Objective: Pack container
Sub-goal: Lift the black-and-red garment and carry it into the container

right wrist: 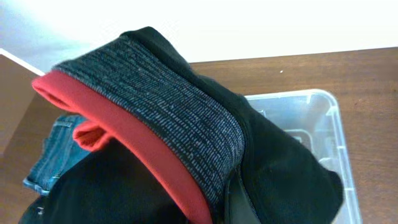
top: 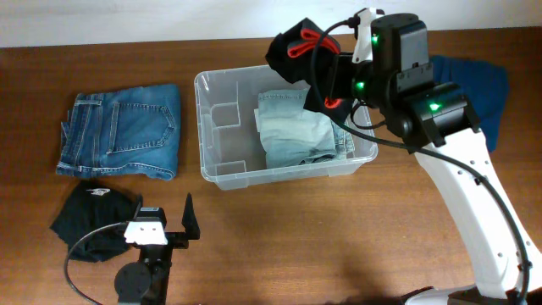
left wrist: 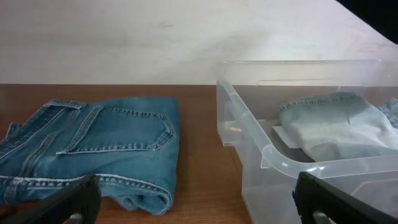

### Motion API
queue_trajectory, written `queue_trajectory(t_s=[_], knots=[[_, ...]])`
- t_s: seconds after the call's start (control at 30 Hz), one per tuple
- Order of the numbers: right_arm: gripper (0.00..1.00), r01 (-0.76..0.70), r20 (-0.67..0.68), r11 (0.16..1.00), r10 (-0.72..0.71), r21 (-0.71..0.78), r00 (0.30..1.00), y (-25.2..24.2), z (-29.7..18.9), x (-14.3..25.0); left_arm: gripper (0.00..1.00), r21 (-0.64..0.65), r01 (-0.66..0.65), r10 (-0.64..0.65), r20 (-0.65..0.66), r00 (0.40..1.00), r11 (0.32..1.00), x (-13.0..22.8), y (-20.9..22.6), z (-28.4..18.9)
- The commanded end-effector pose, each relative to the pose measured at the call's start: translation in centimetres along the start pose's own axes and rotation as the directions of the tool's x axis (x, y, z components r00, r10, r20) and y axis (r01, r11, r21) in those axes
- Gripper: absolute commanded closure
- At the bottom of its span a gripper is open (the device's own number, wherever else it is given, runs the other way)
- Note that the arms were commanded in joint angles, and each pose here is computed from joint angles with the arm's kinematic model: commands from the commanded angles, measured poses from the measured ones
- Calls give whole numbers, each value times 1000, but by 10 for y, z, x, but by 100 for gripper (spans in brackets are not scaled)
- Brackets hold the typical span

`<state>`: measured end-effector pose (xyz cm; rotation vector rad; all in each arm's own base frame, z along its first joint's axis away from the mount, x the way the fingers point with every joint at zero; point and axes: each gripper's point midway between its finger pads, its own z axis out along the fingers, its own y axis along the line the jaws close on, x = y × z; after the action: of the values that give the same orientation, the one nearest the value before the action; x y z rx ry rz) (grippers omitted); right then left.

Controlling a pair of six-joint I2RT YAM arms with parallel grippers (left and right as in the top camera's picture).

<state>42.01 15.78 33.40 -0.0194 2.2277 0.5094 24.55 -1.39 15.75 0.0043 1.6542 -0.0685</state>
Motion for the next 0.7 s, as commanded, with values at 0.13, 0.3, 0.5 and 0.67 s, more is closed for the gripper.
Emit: queue_trajectory(t_s=[0.13, 0.3, 0.5, 0.67], knots=[[96, -208, -2, 978, 208, -29, 978, 7, 1, -5, 1, 4, -15, 15, 2, 1000, 1000, 1, 0, 0], [96, -233, -39, 972, 234, 39, 971, 0, 30, 9, 1, 4, -15, 15, 2, 1000, 1000, 1, 0, 0], [96, -159, -9, 948, 168, 274, 986, -20, 54, 30, 1, 4, -15, 15, 2, 1000, 1000, 1, 0, 0], [96, -101, -22, 954, 112, 283, 993, -18, 54, 31, 1, 5, -15, 15, 2, 1000, 1000, 1, 0, 0]])
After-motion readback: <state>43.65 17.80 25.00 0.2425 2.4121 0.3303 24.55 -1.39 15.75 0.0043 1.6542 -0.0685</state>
